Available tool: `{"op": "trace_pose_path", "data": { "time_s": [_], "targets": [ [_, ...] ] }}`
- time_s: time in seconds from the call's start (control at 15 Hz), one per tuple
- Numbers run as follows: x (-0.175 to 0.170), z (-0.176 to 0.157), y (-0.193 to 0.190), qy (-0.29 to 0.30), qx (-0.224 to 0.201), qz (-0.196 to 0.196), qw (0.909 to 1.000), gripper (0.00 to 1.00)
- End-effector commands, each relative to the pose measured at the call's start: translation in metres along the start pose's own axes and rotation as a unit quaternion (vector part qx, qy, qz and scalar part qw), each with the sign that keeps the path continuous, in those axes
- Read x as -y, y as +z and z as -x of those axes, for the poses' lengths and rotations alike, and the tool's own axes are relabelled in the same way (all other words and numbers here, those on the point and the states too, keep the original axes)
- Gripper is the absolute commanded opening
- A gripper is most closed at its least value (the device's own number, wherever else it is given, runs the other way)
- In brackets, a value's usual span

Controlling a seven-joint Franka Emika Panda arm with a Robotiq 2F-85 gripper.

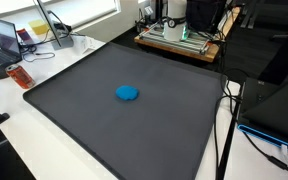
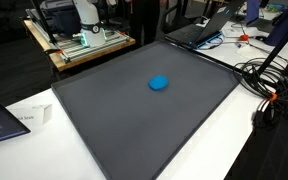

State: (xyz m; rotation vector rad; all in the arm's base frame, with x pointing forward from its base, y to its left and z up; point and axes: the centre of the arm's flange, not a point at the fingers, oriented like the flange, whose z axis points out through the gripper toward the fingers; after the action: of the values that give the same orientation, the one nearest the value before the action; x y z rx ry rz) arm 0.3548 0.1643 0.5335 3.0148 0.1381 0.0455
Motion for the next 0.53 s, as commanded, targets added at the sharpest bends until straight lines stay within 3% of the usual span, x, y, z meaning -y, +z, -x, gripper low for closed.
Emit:
{"op": "trace_pose_path", "data": {
  "time_s": [0.0, 0.27, 0.47],
  "targets": [
    [0.0, 0.0, 0.0, 0.0, 0.0, 0.0, 1.0, 1.0],
    [0.018, -0.013, 0.006, 0.032, 0.005, -0.046, 0.9984, 1.0],
    [0.036, -0.025, 0.019, 0.094, 0.03, -0.074, 0.9924, 1.0]
  ]
}}
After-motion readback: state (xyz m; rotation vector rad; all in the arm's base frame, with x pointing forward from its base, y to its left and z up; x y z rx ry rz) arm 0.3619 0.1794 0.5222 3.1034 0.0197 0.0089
